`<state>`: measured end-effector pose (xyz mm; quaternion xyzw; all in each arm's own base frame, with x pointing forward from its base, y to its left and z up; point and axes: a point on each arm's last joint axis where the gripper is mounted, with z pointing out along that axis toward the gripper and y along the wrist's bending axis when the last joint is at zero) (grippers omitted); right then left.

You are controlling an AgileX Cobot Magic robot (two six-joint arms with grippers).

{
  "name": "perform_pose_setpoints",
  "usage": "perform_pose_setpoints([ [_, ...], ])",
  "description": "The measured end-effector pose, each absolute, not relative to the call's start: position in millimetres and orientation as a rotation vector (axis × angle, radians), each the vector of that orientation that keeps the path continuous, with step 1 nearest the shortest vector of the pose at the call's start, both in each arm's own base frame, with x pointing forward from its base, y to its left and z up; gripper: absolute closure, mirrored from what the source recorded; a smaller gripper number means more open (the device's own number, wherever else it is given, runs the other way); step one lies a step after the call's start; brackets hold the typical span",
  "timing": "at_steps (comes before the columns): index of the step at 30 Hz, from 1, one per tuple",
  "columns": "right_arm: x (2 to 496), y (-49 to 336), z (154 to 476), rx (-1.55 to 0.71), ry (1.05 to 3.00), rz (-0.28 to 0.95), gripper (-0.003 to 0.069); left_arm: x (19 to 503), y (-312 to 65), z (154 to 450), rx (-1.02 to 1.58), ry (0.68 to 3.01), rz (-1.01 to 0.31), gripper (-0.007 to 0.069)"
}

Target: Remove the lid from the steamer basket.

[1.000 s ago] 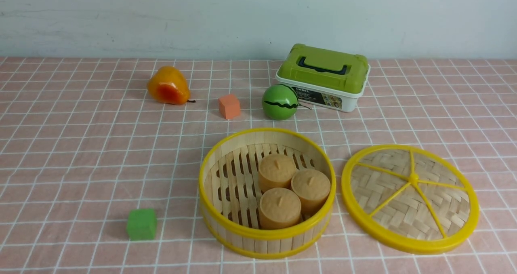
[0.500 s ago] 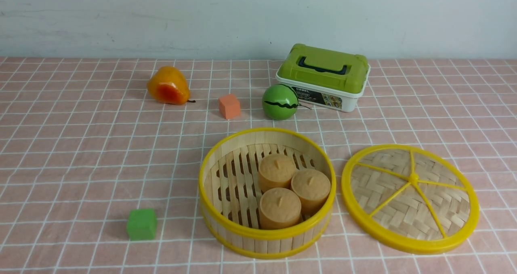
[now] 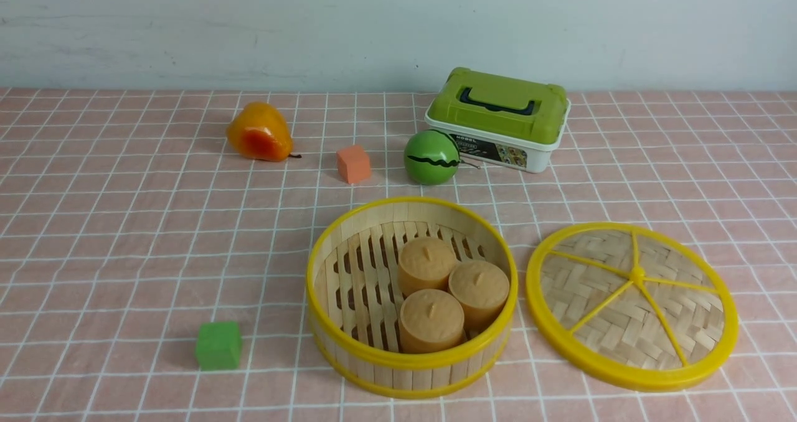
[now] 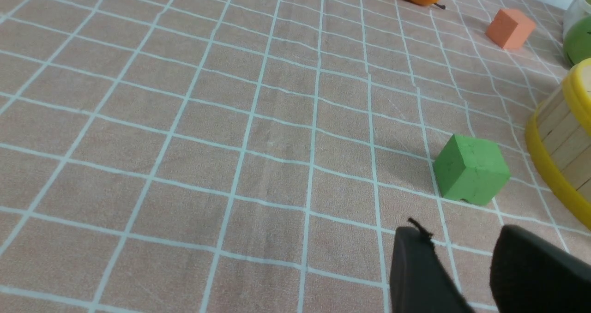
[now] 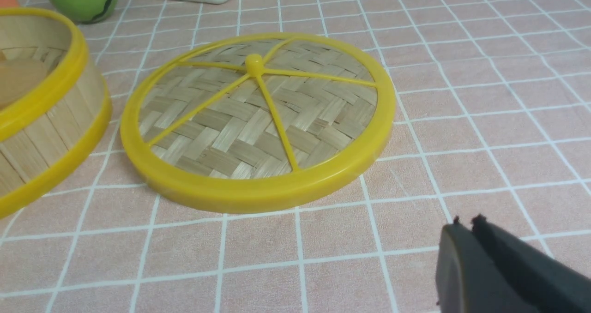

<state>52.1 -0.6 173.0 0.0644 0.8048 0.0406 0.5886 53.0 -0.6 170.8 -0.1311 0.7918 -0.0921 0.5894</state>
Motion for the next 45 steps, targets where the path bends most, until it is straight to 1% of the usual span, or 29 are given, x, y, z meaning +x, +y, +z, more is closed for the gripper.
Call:
perform_pose_setpoints([
  [24, 52.1, -0.6, 173.0, 0.15, 1.875, 0.095, 0.0626, 53.0, -0.6, 170.8, -0.305, 1.844, -0.215, 0.0386],
  [45, 52.1, -0.6, 173.0, 0.151, 1.875, 0.095, 0.0614, 53.0, -0.6, 170.8, -0.305, 1.844, -0.215, 0.0386],
])
